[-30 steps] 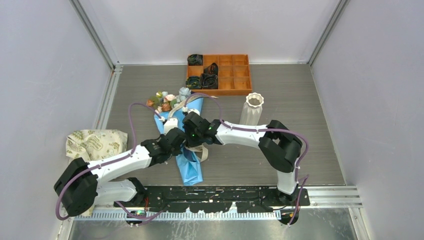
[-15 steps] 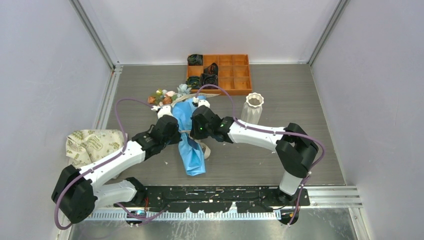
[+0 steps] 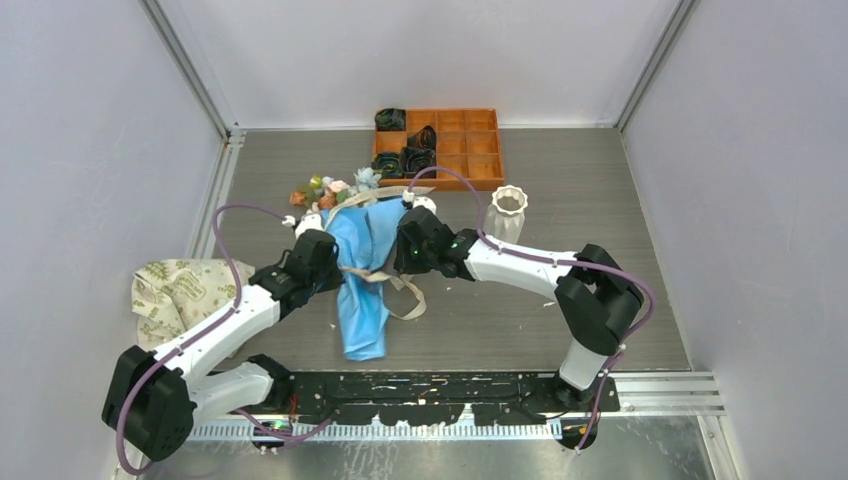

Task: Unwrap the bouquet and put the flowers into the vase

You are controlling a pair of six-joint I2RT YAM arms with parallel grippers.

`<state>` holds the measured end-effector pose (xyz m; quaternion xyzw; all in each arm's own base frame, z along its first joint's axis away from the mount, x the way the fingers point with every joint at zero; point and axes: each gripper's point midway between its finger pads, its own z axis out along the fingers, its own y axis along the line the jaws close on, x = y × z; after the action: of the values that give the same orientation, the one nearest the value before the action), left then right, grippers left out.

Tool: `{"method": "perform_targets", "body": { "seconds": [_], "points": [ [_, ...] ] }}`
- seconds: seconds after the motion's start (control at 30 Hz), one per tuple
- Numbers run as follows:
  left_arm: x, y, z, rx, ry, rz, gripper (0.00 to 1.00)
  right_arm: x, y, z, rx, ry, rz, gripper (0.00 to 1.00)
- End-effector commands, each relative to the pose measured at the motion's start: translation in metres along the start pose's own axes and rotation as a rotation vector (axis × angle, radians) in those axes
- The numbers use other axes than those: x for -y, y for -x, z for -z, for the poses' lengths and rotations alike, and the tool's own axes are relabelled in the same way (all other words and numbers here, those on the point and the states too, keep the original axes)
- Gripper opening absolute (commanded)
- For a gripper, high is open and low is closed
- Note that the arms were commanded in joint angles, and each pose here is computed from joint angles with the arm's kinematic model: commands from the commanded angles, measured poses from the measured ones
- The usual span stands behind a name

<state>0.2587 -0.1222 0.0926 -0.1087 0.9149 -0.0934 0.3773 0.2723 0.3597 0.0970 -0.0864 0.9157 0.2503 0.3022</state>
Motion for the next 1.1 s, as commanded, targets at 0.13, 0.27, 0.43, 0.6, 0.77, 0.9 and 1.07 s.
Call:
{"method": "perform_targets", "body": {
  "seconds": [0.13, 0.27, 0.43, 0.6, 0.77, 0.9, 1.07],
  "points": [
    [-0.006, -0.008, -0.010, -0.029, 0.011, -0.041, 0.00, 0.004, 0.017, -0.002, 0.009, -0.031, 0.020, 0.31],
    [-0.001, -0.010, -0.011, -0.036, -0.016, -0.037, 0.00, -0.014, 0.013, 0.000, -0.011, 0.040, 0.046, 0.32],
    [0.000, -0.010, -0.012, -0.029, -0.028, -0.035, 0.00, -0.053, 0.001, 0.007, -0.039, 0.207, 0.065, 0.36],
    [0.005, -0.014, -0.013, -0.037, -0.060, -0.029, 0.00, -0.081, -0.007, 0.009, -0.047, 0.308, 0.108, 0.37],
    [0.026, -0.018, -0.013, -0.041, -0.185, -0.017, 0.00, -0.085, -0.007, -0.001, -0.047, 0.313, 0.126, 0.37],
    [0.039, -0.017, -0.009, -0.029, -0.270, -0.014, 0.00, -0.084, -0.011, -0.011, -0.061, 0.302, 0.138, 0.36],
    [0.047, -0.013, -0.002, -0.014, -0.322, -0.020, 0.00, -0.075, -0.006, -0.022, -0.039, 0.246, 0.155, 0.34]
  ]
}}
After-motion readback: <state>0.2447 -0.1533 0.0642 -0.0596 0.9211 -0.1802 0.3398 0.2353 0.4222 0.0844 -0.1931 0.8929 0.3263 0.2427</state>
